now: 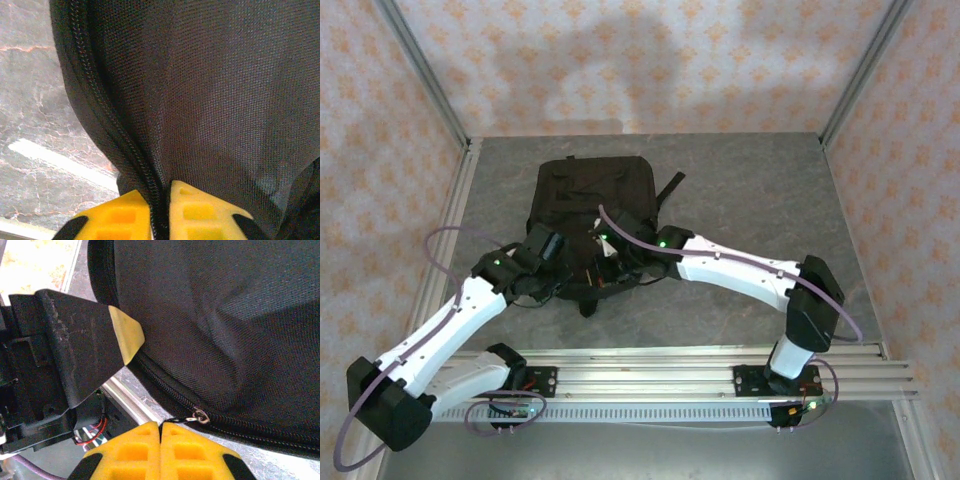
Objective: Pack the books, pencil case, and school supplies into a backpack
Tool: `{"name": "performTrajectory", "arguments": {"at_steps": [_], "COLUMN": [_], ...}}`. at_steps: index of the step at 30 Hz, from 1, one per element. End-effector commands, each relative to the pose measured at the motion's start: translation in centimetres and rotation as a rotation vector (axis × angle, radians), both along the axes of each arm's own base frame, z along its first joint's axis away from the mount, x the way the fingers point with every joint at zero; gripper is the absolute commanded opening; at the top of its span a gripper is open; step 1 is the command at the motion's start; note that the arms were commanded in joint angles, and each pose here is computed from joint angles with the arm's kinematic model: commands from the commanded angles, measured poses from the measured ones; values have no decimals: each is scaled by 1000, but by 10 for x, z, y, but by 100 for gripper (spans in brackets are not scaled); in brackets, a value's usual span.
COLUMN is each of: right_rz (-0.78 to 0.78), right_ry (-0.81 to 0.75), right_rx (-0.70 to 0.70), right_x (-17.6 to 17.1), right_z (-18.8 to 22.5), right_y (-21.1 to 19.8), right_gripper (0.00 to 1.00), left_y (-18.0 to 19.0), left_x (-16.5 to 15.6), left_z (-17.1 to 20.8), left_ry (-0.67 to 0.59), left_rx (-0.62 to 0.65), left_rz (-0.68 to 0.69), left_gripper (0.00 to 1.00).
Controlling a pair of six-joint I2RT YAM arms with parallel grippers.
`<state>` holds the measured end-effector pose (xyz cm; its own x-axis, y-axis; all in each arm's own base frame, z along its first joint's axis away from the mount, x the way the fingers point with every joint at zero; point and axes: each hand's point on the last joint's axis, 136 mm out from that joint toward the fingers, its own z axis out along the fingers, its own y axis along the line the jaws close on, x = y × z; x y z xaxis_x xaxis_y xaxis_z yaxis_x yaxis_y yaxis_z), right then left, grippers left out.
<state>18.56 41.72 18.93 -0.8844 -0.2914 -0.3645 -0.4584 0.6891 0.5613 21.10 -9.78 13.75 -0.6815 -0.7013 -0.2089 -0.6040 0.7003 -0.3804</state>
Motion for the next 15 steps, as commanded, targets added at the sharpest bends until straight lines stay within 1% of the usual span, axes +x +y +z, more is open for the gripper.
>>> {"name": "performTrajectory", "arguments": {"at_steps": [1,4,6,7,11,15], "right_rz": [22,22,21,22,6,-11], "right_ry": [-95,-115,-115,-110,-90,-79], "right_rx": [47,60,47,34,-18,-68], "right_x": [4,5,5,5,4,2], "right_z": [35,46,43,38,12,-12], "right_y": [7,6,5,4,-5,-16], "right_gripper": [0,0,0,0,0,0], "left_y": [10,12,13,14,22,30], "left_x": [-8,-8,-8,-8,-8,-12], "left_z": [-8,-6,-4,-1,9,12], "left_ry": [17,10,-1,-9,-35,-46], "left_rx": [55,64,66,68,100,134], "left_rz": [3,4,0,0,-1,-3], "left_gripper": [8,6,2,0,0,0]}}
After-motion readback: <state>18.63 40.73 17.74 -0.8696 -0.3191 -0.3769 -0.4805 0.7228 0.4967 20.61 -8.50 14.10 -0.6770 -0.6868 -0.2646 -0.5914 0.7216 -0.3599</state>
